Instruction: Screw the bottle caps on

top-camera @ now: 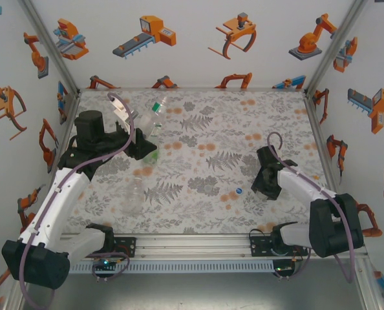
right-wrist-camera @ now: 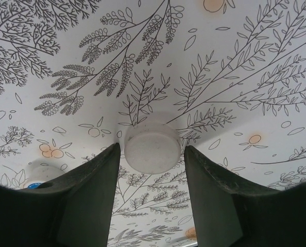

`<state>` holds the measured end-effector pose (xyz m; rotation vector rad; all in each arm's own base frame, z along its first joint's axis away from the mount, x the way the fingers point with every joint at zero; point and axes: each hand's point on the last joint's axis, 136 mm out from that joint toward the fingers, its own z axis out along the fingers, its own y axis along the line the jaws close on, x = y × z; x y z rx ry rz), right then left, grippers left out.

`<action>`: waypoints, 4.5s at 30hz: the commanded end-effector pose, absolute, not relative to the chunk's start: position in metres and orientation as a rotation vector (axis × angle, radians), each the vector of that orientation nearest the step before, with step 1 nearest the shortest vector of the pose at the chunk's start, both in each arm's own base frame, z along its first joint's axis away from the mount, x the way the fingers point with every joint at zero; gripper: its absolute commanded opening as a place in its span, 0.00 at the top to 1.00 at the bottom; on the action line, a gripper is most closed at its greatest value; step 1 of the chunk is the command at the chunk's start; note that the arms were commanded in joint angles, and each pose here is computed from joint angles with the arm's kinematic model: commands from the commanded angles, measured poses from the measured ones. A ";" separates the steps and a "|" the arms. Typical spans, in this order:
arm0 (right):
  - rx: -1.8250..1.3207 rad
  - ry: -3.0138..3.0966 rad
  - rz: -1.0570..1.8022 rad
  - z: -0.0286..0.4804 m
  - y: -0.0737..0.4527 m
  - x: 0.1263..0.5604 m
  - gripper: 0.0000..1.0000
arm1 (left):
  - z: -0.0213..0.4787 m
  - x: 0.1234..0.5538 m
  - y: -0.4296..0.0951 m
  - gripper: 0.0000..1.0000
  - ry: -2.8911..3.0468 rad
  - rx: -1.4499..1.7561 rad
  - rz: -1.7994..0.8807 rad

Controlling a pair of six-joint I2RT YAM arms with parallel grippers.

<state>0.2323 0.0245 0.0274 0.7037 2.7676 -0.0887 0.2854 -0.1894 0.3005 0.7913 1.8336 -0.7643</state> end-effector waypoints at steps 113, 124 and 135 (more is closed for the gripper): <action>-1.368 1.303 1.200 0.358 0.279 0.163 0.90 | 0.253 0.146 -0.255 1.00 1.395 1.680 -0.874; -1.425 1.283 1.198 0.354 0.284 0.152 0.92 | 0.257 0.144 -0.257 1.00 1.387 1.678 -0.911; -1.449 1.293 1.184 0.349 0.288 0.147 0.96 | 0.260 0.140 -0.257 1.00 1.354 1.686 -0.928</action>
